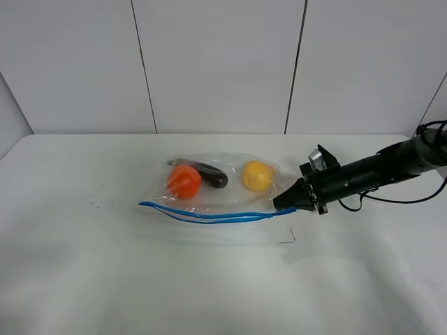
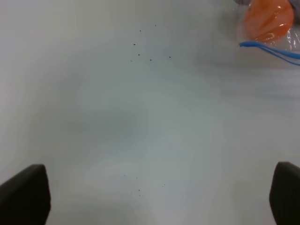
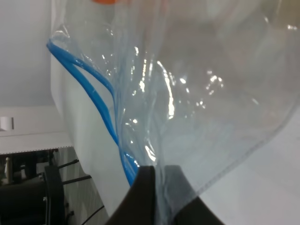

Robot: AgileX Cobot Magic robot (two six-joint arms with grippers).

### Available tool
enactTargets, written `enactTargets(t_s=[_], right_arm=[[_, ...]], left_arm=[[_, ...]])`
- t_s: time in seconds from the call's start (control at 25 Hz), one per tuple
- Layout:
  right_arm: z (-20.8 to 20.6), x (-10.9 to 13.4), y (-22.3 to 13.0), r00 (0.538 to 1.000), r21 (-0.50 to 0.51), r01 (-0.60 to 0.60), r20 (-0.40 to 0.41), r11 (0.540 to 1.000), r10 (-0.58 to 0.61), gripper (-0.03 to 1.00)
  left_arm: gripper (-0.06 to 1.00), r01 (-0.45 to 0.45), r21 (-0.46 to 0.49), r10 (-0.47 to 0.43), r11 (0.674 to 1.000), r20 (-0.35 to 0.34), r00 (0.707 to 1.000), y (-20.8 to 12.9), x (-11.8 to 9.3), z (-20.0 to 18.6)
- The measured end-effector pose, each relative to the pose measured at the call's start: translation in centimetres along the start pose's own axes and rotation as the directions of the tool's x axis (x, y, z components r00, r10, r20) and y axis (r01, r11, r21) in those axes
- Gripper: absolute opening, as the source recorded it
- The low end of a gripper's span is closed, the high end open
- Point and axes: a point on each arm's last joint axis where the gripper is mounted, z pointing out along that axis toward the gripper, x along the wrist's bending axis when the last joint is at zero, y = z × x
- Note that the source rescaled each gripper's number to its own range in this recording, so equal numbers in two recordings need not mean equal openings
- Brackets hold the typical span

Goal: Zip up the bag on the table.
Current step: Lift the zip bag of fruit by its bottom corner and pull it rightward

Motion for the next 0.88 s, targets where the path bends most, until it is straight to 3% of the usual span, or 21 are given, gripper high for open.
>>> enactTargets(t_s=[0.88], right_arm=[[-0.5, 1.1, -0.1, 1.0, 0.025, 0.014, -0.014, 1.0, -0.013, 0.0]], left_arm=[[0.97, 0.0, 0.0, 0.0, 1.0, 0.0, 1.0, 0.0, 0.0, 0.0]])
